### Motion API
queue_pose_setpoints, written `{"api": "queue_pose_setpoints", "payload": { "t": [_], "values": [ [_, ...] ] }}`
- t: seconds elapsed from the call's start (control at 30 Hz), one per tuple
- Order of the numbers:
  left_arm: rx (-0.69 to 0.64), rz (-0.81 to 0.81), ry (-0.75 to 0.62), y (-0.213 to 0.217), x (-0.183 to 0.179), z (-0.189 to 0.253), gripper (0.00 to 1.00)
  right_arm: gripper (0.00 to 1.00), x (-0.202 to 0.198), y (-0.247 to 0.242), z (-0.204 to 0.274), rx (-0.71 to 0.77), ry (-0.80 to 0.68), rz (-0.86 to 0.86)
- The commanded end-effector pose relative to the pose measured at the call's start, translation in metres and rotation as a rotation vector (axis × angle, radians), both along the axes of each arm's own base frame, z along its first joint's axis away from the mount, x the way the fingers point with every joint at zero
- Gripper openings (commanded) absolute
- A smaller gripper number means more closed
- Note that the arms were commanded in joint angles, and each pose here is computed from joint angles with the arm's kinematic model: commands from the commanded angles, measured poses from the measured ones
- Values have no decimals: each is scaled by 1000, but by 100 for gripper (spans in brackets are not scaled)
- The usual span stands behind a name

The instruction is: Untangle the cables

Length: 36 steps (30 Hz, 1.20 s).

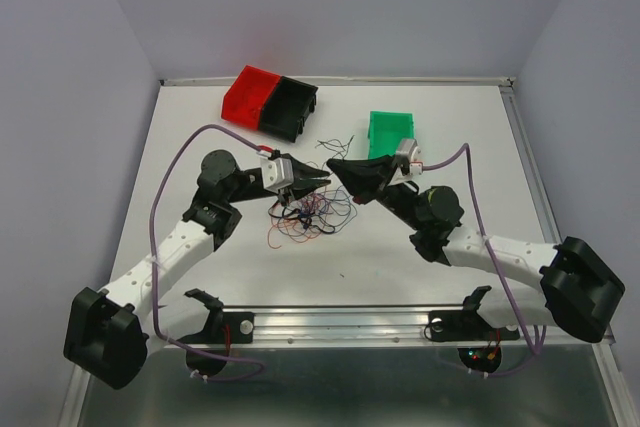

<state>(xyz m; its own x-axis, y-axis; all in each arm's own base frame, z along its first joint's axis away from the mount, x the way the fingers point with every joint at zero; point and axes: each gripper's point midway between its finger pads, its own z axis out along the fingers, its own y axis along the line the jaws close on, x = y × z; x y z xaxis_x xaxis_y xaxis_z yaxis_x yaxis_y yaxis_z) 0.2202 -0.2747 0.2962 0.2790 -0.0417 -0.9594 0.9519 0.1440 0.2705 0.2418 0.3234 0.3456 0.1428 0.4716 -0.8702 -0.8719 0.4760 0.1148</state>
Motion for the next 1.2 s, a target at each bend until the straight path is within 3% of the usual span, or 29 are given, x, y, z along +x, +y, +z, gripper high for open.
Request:
{"api": "queue_pose_setpoints", "payload": {
  "t": [0.0,0.73,1.17],
  "values": [
    [-46,-21,-87,2,-8,17,29,1,-9,0,12,47,-32,33],
    [-66,114,-94,7,16,18,35,0,-17,18,11,65,-20,146],
    [-38,51,-45,-1,15,8,33,1,-18,20,10,77,-26,159]
  ]
}}
